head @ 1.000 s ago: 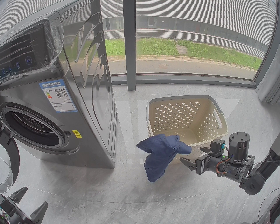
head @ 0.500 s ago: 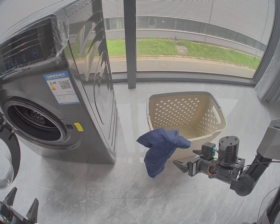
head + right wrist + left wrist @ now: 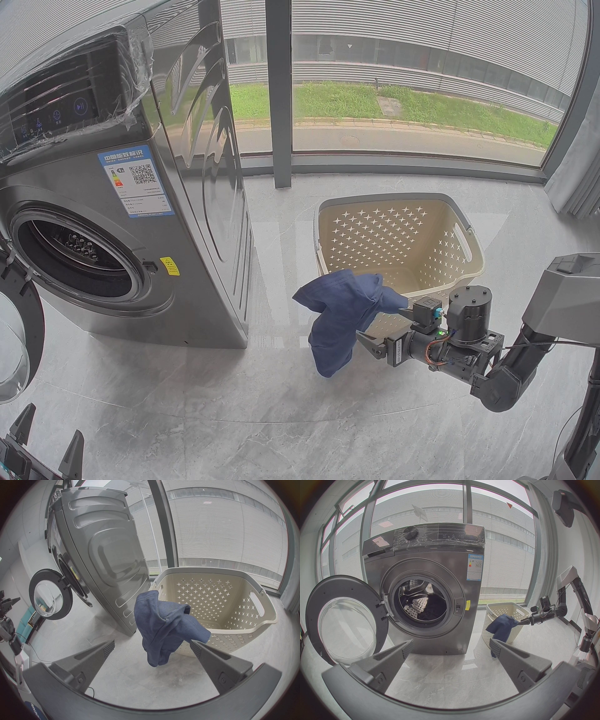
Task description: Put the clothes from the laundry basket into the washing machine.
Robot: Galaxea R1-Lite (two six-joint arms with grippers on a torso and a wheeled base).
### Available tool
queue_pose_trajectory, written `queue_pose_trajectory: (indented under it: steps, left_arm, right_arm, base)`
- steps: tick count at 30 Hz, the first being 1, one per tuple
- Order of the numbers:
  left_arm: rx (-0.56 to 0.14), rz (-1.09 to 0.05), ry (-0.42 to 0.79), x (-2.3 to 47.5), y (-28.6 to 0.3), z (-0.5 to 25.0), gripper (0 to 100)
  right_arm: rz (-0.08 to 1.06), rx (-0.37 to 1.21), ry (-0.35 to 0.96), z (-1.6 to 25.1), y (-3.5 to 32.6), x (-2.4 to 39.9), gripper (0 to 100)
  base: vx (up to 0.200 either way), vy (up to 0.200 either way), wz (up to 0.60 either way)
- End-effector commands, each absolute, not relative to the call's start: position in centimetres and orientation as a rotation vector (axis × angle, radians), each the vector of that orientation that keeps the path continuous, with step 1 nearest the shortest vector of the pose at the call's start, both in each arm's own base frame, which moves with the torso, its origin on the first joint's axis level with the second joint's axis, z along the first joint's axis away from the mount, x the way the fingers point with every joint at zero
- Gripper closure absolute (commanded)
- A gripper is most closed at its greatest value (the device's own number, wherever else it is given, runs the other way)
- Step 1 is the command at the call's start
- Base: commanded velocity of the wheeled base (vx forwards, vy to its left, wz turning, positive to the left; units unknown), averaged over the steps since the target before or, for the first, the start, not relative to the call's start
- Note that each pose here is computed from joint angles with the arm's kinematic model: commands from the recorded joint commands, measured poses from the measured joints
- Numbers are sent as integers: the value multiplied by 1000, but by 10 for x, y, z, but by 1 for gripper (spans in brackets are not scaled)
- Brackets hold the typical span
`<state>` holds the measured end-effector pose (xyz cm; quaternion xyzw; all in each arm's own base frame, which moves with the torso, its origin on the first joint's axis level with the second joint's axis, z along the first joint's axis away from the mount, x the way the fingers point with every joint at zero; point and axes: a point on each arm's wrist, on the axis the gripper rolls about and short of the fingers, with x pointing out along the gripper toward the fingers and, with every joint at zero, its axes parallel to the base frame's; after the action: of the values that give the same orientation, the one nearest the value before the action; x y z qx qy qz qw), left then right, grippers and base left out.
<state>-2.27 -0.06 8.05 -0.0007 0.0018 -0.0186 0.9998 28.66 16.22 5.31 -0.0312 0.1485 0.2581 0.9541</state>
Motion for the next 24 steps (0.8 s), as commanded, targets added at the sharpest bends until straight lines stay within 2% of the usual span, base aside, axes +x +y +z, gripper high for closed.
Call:
queue_pose_trajectory:
  steps: [1, 9, 24]
  left_arm:
    - [-3, -37, 2, -23, -1, 76, 0]
    - [-5, -35, 2, -23, -1, 76, 0]
    - [-6, -35, 2, -23, -1, 76, 0]
  right_arm:
    - [515, -72, 305, 40, 167, 303, 0]
    - [504, -72, 292, 30, 173, 322, 0]
    - [475, -70, 240, 26, 174, 351, 0]
  base:
    - [0, 0, 0]
    - [0, 0, 0]
    - [0, 0, 0]
